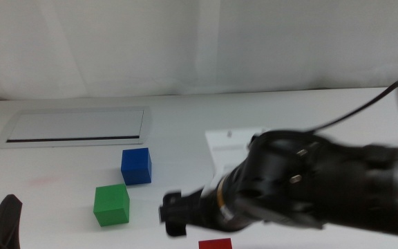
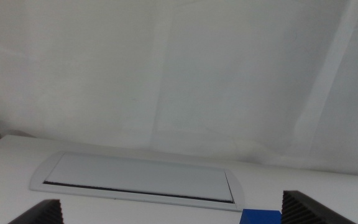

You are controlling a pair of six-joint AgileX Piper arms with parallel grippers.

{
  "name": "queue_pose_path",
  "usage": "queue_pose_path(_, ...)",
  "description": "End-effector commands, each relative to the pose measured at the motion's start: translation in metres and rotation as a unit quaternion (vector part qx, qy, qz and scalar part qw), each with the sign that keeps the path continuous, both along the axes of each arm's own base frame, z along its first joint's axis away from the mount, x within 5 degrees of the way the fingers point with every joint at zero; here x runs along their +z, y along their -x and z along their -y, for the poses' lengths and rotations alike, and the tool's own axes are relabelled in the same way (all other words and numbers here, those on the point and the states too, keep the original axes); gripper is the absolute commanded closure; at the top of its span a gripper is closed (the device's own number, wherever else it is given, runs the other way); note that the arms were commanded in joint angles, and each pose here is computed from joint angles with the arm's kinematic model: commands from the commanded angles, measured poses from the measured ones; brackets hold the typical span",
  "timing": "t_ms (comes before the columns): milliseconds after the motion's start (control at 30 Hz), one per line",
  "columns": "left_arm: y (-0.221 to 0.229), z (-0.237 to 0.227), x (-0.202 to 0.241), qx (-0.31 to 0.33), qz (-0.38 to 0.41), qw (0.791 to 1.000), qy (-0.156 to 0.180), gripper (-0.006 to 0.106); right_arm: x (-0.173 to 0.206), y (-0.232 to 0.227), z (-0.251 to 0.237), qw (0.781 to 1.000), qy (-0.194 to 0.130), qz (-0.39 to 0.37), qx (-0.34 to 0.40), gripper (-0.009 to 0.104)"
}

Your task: Stack red cubes first, then green, then blue cubes in a specific spot.

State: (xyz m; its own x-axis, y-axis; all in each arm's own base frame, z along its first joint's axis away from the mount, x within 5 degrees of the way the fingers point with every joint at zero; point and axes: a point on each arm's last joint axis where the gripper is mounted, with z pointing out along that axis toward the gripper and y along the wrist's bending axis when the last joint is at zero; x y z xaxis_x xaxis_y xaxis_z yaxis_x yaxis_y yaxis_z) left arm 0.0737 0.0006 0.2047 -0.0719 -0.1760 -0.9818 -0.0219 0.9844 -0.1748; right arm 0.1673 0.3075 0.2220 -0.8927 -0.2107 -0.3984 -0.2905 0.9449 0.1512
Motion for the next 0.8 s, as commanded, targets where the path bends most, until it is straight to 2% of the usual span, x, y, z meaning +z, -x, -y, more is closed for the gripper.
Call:
queue_pose_path(0, 0.001, 0.0, -0.013, 0.0, -0.014, 1.0, 0.004, 0.013, 0.025, -0.004, 0.008, 0.999, 0.001, 0.045, 0.014, -0.008)
queue_pose_path(267, 0.001, 0.0, -0.013, 0.0, -0.014, 1.0, 0.004, 0.013, 0.09, -0.041, 0.065, 0.986, -0.015, 0.164, 0.015, -0.007)
queue_pose_path(400, 0.001, 0.0, -0.013, 0.0, -0.014, 1.0, 0.004, 0.013, 0.108, -0.069, 0.109, 0.979, 0.005, 0.202, -0.013, -0.007)
queue_pose_path(667, 0.001, 0.0, -0.013, 0.0, -0.014, 1.0, 0.004, 0.013, 0.128, -0.097, 0.189, 0.971, 0.073, 0.225, -0.017, -0.007)
queue_pose_path(767, 0.001, 0.0, -0.013, 0.0, -0.014, 1.0, 0.004, 0.013, 0.132, -0.096, 0.206, 0.974, 0.074, 0.212, 0.001, -0.007)
